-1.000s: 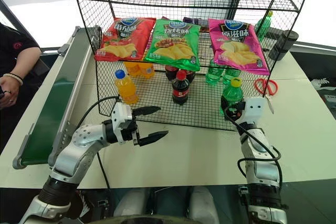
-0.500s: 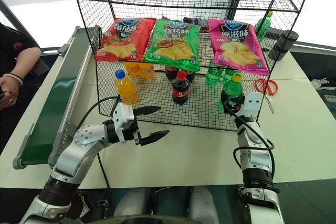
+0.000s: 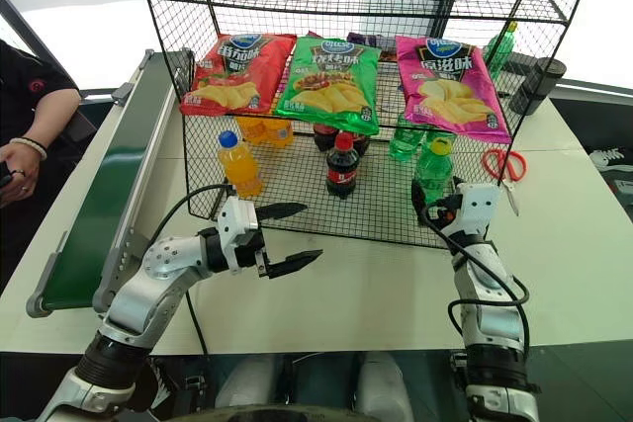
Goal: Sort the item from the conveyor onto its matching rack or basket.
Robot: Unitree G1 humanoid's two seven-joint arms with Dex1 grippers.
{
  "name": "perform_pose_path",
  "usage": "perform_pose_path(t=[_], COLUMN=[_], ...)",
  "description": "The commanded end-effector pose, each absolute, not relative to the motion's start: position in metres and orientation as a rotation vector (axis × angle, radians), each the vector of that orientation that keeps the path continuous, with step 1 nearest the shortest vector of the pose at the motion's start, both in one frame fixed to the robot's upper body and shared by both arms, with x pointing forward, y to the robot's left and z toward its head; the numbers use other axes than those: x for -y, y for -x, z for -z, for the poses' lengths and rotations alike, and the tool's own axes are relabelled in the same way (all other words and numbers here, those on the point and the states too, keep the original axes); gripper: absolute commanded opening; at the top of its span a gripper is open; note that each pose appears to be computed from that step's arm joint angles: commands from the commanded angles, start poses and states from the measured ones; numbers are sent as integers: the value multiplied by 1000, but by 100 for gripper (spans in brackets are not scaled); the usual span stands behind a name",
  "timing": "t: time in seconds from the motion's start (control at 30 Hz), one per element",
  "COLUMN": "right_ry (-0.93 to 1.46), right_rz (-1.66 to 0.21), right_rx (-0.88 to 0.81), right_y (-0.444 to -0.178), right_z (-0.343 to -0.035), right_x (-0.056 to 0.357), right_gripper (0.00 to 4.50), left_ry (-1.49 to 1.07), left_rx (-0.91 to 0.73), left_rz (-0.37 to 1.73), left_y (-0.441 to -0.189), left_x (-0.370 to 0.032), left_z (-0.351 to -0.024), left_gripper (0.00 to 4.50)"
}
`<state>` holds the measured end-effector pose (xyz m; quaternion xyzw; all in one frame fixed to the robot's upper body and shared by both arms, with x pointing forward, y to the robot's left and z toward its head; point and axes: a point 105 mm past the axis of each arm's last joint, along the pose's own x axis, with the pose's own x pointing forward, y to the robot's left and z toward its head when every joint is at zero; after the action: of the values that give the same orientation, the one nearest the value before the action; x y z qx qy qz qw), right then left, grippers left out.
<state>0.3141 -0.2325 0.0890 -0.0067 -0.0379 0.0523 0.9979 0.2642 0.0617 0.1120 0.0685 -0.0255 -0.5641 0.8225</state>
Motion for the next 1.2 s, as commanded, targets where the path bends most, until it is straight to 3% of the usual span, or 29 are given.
perform_pose_path(t=[0.03, 0.33, 0.6, 0.87, 1.2], right_ry=[86, 163, 189, 204, 203], right_rz=[-155, -420, -549, -530, -535], right_rx=[129, 107, -1, -81, -92], right_y=[-300, -255, -222, -216, -222], right_z=[-113, -138, -144, -134, -133], right_x=[227, 198, 219, 244, 247], right_gripper=[441, 441, 441, 441, 441], left_ry=[-138, -168, -196, -196, -179], left_rx=[84, 41, 22, -61, -107], left_rz=[1159, 983, 818, 737, 673], left_y=[-269, -288, -289, -276, -269], left_x=[-68, -121, -190, -220, -224], left_z=[-121, -123, -136, -121, -112], left_gripper=[450, 450, 450, 450, 450])
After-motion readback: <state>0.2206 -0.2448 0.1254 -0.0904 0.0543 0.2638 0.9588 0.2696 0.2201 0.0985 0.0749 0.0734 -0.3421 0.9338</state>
